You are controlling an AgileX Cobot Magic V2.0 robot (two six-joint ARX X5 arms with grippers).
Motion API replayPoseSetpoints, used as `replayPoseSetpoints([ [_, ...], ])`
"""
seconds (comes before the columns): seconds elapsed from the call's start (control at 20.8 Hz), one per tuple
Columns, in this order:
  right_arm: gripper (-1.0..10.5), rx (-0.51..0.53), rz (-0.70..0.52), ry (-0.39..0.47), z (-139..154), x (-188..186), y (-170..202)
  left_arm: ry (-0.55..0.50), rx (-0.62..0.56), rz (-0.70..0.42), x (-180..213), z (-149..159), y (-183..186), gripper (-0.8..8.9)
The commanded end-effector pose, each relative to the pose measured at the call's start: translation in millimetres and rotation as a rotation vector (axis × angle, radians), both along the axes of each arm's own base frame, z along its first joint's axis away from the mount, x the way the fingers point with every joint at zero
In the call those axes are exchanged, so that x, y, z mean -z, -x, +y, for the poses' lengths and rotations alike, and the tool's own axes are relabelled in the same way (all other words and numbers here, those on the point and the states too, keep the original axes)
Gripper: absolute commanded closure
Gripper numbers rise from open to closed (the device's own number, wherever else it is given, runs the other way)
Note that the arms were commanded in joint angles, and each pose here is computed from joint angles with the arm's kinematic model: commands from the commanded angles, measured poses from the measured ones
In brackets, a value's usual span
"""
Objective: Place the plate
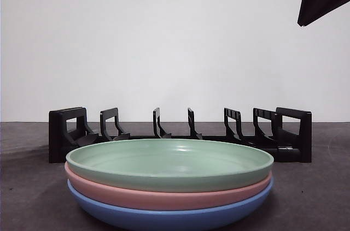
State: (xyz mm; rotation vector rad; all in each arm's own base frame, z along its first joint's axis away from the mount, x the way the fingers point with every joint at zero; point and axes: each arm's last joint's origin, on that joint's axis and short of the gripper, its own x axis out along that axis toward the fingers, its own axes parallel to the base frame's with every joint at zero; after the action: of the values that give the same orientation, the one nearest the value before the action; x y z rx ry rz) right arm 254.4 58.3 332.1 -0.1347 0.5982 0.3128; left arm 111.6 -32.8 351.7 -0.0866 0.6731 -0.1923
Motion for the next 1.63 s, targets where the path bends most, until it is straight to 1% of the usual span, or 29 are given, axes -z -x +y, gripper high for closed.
replayPoseSetpoints([
  [0.05,9.3,-0.022,0.022,-0.029,2,-1,-1,0.001,0.005,-0.025,-6,0,1,8.06],
  [0.24,9.3,-0.016,-0.008,-0.032,2,-3,-2,0.004,0.005,-0.035,-7,0,1,8.06],
  [0.43,9.3,-0.017,-0.009,-0.033,2,-3,-3,0.002,0.006,-0.033,-7,0,2,8.06],
  [0.48,9.3,-0.016,-0.009,-0.033,2,-3,-3,-0.015,0.014,-0.059,-3,1,1,8.06],
  [0.53,9.3,-0.017,-0.009,-0.033,2,-3,-3,-0.013,0.017,-0.121,3,1,-1,8.06],
  [0.62,9.3,-0.016,-0.009,-0.033,2,-3,-3,-0.011,-0.003,-0.324,33,5,-3,8.06],
  [0.67,9.3,-0.016,-0.009,-0.033,2,-3,-3,-0.002,-0.034,-0.411,54,10,-1,8.06],
  [0.77,9.3,-0.017,-0.009,-0.033,2,-3,-3,0.0,-0.116,-0.503,92,20,7,8.06],
  [0.86,9.3,-0.017,-0.009,-0.033,2,-3,-3,-0.015,-0.199,-0.544,127,29,13,8.06],
  [1.01,9.3,-0.016,-0.009,-0.033,2,-3,-3,-0.031,-0.28,-0.536,169,37,16,8.06],
  [1.2,9.3,-0.016,-0.009,-0.033,2,-3,-3,-0.031,-0.291,-0.535,192,38,17,8.06],
  [1.25,9.3,-0.017,-0.009,-0.033,2,-3,-3,-0.03,-0.29,-0.537,196,38,16,8.06],
  [1.35,9.3,-0.016,-0.011,-0.033,2,-4,-3,-0.034,-0.29,-0.498,201,38,16,8.06],
  [1.44,9.3,-0.017,-0.013,-0.034,2,-4,-3,-0.036,-0.29,-0.482,202,38,16,8.06],
  [1.63,9.3,-0.017,-0.014,-0.034,2,-4,-3,-0.035,-0.289,-0.487,202,37,16,8.06],
])
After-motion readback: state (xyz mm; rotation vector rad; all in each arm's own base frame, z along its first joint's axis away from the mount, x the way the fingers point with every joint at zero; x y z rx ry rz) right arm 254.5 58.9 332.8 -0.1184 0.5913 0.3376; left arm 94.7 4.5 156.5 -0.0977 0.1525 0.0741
